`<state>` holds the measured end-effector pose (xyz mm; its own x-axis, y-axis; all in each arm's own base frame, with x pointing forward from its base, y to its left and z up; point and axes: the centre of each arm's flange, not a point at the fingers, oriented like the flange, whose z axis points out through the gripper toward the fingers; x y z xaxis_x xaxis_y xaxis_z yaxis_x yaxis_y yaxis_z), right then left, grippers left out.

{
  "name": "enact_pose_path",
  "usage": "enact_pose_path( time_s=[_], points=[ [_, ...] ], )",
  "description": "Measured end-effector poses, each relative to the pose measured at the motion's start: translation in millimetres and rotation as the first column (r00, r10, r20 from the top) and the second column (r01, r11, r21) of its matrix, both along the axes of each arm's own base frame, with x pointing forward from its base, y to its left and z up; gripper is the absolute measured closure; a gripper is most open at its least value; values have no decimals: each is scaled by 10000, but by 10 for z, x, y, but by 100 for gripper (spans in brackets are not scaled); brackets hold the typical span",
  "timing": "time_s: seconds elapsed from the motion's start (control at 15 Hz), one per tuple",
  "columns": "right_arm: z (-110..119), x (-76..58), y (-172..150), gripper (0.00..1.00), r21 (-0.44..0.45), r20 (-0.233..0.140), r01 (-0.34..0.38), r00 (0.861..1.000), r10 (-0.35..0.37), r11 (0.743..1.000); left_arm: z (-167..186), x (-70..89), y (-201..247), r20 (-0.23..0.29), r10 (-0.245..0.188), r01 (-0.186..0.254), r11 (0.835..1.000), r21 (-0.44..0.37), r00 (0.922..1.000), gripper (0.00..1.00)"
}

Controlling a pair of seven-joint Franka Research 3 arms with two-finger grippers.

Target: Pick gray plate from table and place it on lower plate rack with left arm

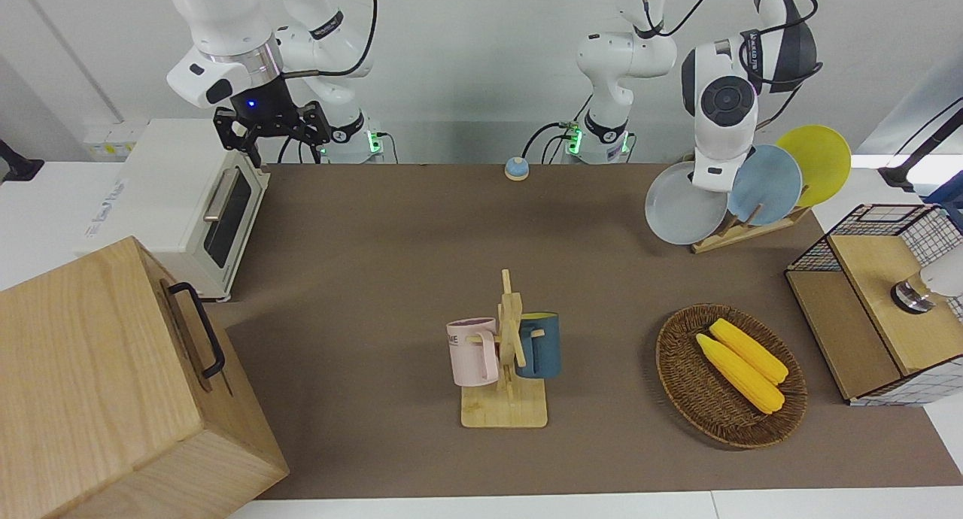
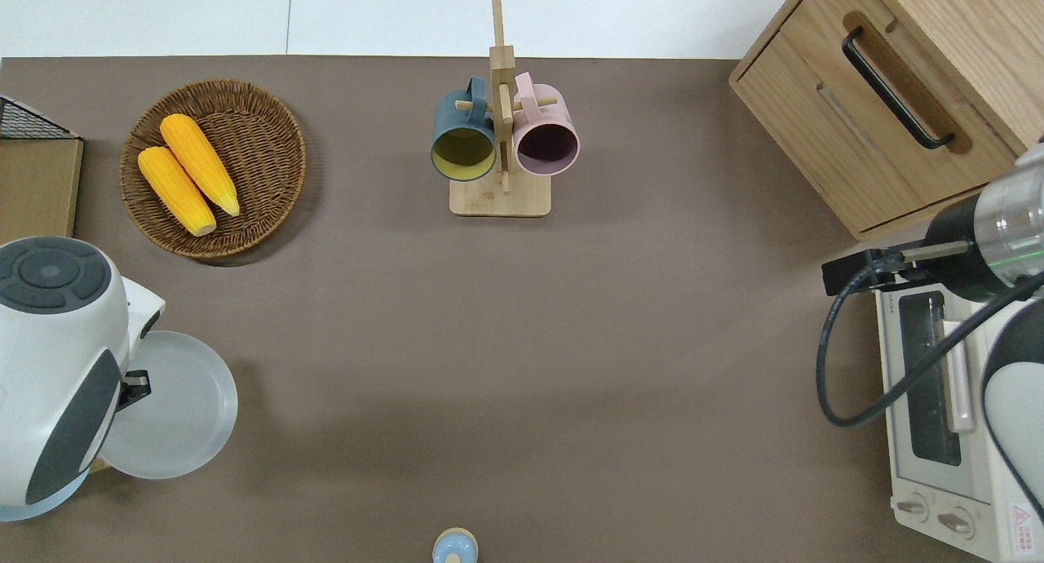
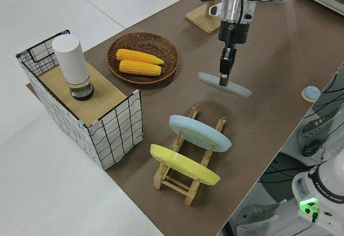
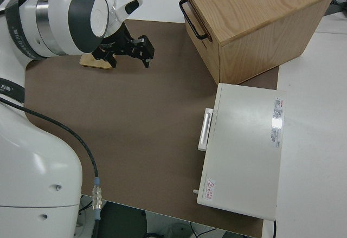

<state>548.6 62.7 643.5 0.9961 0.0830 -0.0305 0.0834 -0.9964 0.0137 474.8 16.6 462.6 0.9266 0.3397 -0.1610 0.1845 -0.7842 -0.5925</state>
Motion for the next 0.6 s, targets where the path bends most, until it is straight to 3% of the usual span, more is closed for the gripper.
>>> enact_pose_path(
  time_s=[0.27, 0.6],
  points=[
    [0, 0, 0, 1, 0, 0, 0, 10000, 0, 10000, 154, -67, 74, -224, 37, -2, 9884, 1520, 9997, 96],
    [0, 0, 0, 1, 0, 0, 0, 10000, 0, 10000, 179, -86, 126, 57, 498, -497, 9700, 2380, 9987, 96]
  ],
)
